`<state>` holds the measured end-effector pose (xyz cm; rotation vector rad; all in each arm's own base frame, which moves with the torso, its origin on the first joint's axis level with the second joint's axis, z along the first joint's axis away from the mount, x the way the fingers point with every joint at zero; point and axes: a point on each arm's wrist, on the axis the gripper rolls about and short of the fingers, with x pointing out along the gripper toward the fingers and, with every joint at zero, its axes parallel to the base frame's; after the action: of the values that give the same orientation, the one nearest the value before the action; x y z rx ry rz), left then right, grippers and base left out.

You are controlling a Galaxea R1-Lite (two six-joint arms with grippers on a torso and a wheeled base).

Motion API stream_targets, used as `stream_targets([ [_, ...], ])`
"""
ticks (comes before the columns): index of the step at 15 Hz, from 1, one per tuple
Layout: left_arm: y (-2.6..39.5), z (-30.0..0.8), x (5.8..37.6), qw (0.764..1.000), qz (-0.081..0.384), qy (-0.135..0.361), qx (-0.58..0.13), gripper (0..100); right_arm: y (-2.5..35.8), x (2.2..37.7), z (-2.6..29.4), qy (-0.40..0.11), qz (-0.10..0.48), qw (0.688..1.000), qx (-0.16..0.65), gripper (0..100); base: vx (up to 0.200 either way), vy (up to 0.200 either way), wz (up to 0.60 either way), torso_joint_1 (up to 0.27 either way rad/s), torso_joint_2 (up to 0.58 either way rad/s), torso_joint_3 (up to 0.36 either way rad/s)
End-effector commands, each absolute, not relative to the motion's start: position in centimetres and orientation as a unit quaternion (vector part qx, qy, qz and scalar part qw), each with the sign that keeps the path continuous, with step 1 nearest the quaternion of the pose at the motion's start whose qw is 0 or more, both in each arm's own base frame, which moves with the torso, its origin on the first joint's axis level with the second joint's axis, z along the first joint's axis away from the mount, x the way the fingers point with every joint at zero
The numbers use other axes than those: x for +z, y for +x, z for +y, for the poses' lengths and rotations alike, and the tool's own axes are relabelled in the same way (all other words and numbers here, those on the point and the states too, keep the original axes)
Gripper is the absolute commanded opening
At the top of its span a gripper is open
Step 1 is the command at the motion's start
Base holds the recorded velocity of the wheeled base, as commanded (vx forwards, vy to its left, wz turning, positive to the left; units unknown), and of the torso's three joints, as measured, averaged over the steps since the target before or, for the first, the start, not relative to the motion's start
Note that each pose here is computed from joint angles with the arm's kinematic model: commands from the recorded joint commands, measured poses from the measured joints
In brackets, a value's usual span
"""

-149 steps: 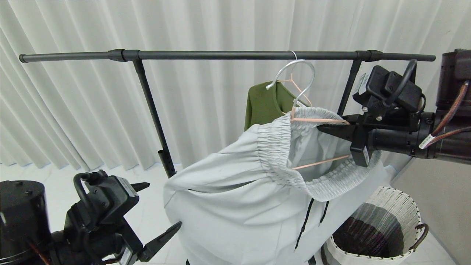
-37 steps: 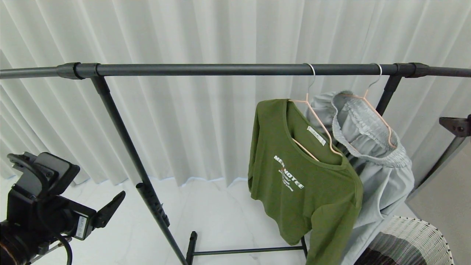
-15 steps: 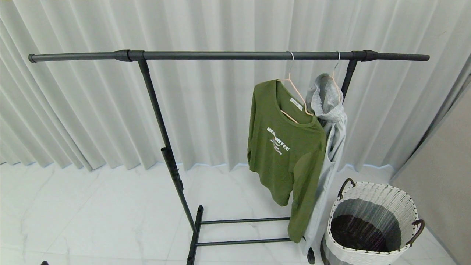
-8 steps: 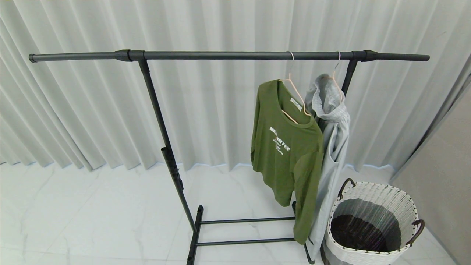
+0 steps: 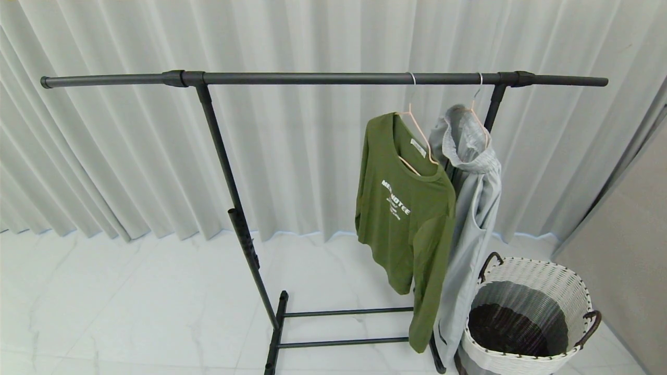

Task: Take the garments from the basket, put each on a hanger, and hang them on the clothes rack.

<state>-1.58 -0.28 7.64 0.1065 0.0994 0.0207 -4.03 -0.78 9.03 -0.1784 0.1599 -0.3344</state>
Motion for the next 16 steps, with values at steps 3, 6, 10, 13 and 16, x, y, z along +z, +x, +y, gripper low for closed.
stream_targets([
  [3, -1.9, -0.1, 7.5, 0.998, 0.027, 0.05, -0.042, 100, -3.5, 8.8, -0.3, -0.099, 0.061, 0.991, -0.063, 100, 0.0, 0.0, 0.0, 0.0, 0.0, 0.0],
  [6, -2.3, -0.1, 7.4, 0.998, 0.004, 0.044, -0.032, 100, -3.4, 8.5, -0.3, -0.02, 0.057, 0.996, -0.066, 100, 0.0, 0.0, 0.0, 0.0, 0.0, 0.0],
  [10, -2.3, -0.1, 7.4, 0.999, 0.005, 0.04, -0.032, 100, -3.4, 8.5, -0.1, -0.005, 0.053, 0.999, -0.013, 100, 0.0, 0.0, 0.0, 0.0, 0.0, 0.0],
  [13, -2.3, -0.1, 7.4, 0.999, 0.005, 0.04, -0.032, 100, -2.8, 8.2, 0.1, -0.025, 0.022, 0.999, 0.021, 100, 0.0, 0.0, 0.0, 0.0, 0.0, 0.0],
  [16, -2.3, -0.1, 7.4, 0.999, 0.005, 0.039, -0.032, 100, -2.3, 7.5, -0.2, 0.011, 0.001, 0.999, -0.042, 100, 0.0, 0.0, 0.0, 0.0, 0.0, 0.0],
])
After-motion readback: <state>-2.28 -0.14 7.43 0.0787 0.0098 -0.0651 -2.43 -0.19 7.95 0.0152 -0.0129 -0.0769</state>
